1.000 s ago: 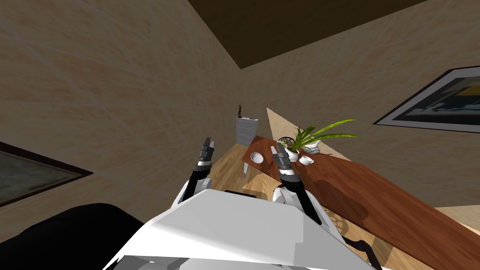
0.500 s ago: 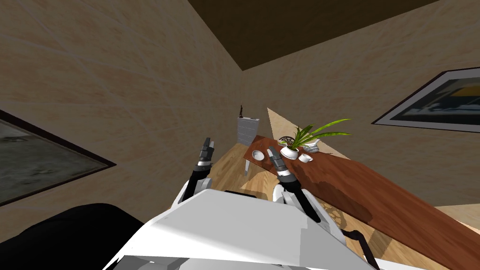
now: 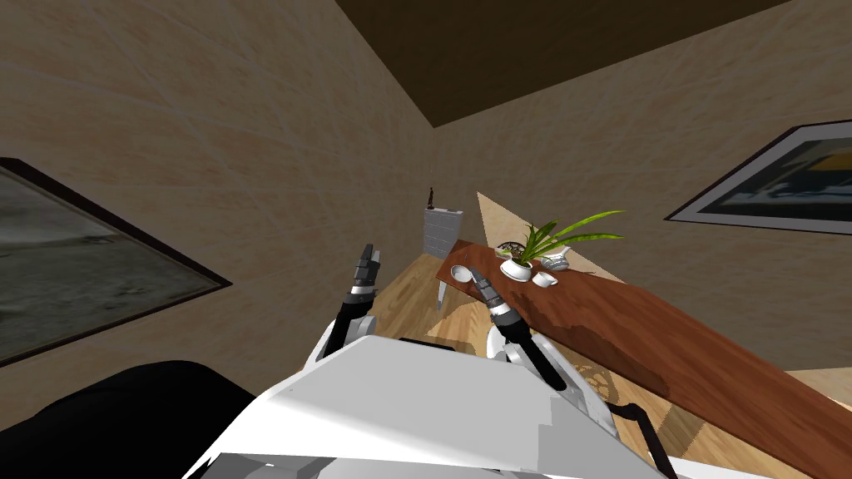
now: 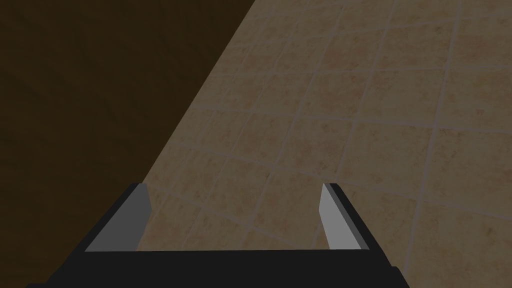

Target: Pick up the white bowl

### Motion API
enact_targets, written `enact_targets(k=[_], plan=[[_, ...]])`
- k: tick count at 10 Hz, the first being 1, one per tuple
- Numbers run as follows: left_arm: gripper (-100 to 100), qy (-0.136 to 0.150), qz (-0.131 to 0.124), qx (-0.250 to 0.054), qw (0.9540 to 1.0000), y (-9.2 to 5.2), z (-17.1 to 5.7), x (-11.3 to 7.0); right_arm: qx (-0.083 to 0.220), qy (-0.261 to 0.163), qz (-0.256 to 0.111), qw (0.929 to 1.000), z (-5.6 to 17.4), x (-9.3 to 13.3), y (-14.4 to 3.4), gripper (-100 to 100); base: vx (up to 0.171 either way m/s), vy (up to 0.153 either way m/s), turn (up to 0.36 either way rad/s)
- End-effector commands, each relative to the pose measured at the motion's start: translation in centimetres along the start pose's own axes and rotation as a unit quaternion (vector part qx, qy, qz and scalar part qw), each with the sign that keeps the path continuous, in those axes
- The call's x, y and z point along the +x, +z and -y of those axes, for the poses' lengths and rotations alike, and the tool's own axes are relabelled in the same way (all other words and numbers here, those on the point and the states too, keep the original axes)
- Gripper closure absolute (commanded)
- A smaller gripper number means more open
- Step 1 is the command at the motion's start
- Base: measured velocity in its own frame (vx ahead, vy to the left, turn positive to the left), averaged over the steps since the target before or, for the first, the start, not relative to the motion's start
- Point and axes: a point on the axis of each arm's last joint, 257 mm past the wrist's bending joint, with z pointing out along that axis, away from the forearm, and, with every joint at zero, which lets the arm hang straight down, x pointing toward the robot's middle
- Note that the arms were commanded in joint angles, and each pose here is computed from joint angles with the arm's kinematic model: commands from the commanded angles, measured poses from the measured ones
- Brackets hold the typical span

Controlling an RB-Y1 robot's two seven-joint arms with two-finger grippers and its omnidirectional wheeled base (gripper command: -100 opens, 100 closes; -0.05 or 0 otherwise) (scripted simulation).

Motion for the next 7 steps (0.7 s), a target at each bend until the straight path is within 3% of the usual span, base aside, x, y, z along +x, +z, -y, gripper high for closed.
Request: enact_targets(k=[1, 4, 5, 6, 7], plan=[[0, 0.000, 0.000, 0.000, 1.0000, 0.0, 0.0, 0.0, 0.010, -0.014, -0.018, 0.9997, 0.8, 0.6, -0.2, -100, -0.059, 0.060, 0.015], [0, 0.000, 0.000, 0.000, 1.0000, 0.0, 0.0, 0.0, 0.048, -0.054, -0.075, 0.9946, 4.3, 3.1, -1.4, -100, -0.040, 0.054, 0.036], [0, 0.000, 0.000, 0.000, 1.0000, 0.0, 0.0, 0.0, 0.049, -0.059, -0.080, 0.9938, 4.5, 3.0, -1.6, -100, -0.027, 0.055, 0.025], [0, 0.000, 0.000, 0.000, 1.0000, 0.0, 0.0, 0.0, 0.069, -0.078, -0.106, 0.9889, 6.4, 4.1, -2.4, -100, -0.019, 0.076, 0.048], [0, 0.000, 0.000, 0.000, 1.0000, 0.0, 0.0, 0.0, 0.070, -0.083, -0.112, 0.9878, 6.5, 4.1, -2.6, -100, -0.022, 0.064, 0.023]])
